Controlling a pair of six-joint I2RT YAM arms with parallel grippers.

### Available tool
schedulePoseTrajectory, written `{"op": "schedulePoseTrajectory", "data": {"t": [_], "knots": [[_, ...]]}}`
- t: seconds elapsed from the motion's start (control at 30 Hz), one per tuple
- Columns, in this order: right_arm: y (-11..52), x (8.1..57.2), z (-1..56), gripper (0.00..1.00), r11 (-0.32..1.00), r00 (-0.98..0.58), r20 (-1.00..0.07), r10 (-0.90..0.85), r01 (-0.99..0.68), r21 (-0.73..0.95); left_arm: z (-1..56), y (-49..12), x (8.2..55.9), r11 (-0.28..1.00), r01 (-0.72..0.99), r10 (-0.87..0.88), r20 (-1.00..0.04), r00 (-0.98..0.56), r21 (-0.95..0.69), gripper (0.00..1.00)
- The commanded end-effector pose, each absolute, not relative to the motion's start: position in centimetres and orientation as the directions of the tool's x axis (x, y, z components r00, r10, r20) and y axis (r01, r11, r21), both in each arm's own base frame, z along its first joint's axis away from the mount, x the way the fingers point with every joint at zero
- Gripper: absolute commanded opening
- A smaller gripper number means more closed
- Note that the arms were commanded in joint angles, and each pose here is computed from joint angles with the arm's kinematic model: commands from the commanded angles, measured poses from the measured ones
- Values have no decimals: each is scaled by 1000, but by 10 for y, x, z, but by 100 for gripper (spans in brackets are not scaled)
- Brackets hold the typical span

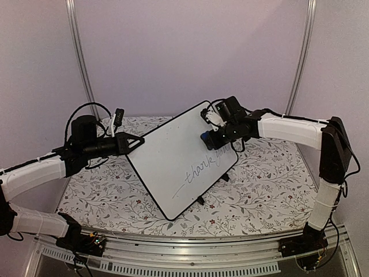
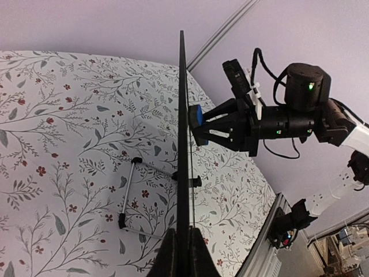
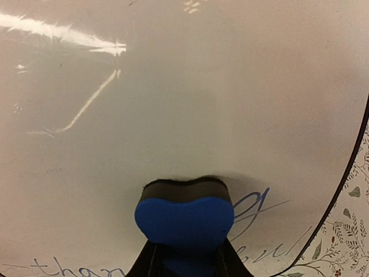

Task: Erase the whiteboard
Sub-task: Erase the whiteboard on the whiteboard stand.

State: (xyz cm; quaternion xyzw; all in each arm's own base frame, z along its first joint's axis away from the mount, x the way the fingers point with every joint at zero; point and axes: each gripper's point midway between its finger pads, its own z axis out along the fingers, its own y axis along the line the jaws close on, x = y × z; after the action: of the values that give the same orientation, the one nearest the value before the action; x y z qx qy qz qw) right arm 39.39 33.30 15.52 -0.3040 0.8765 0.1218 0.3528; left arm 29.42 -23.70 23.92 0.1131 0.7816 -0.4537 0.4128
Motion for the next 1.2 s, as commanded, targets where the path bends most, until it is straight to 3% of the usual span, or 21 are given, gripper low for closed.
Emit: {"op": "schedulePoseTrajectory", "data": {"t": [0.0, 0.53, 0.93, 1.17], "knots": [[334, 405, 142, 0, 784, -565, -676, -473, -620, -30, 283, -249, 284, 477, 697, -191, -838, -512, -535, 0], [298, 361, 92, 0, 790, -631, -591, -502, -613, -15, 281, -250, 285, 470, 697, -189, -833, -519, -541, 0], [324, 405, 144, 0, 796, -577, -682, -450, -605, -14, 282, -250, 284, 472, 699, -189, -836, -515, -537, 0], [326, 414, 139, 0, 791, -579, -662, -475, -611, -33, 283, -249, 284, 475, 700, -190, -839, -510, -533, 0]]}}
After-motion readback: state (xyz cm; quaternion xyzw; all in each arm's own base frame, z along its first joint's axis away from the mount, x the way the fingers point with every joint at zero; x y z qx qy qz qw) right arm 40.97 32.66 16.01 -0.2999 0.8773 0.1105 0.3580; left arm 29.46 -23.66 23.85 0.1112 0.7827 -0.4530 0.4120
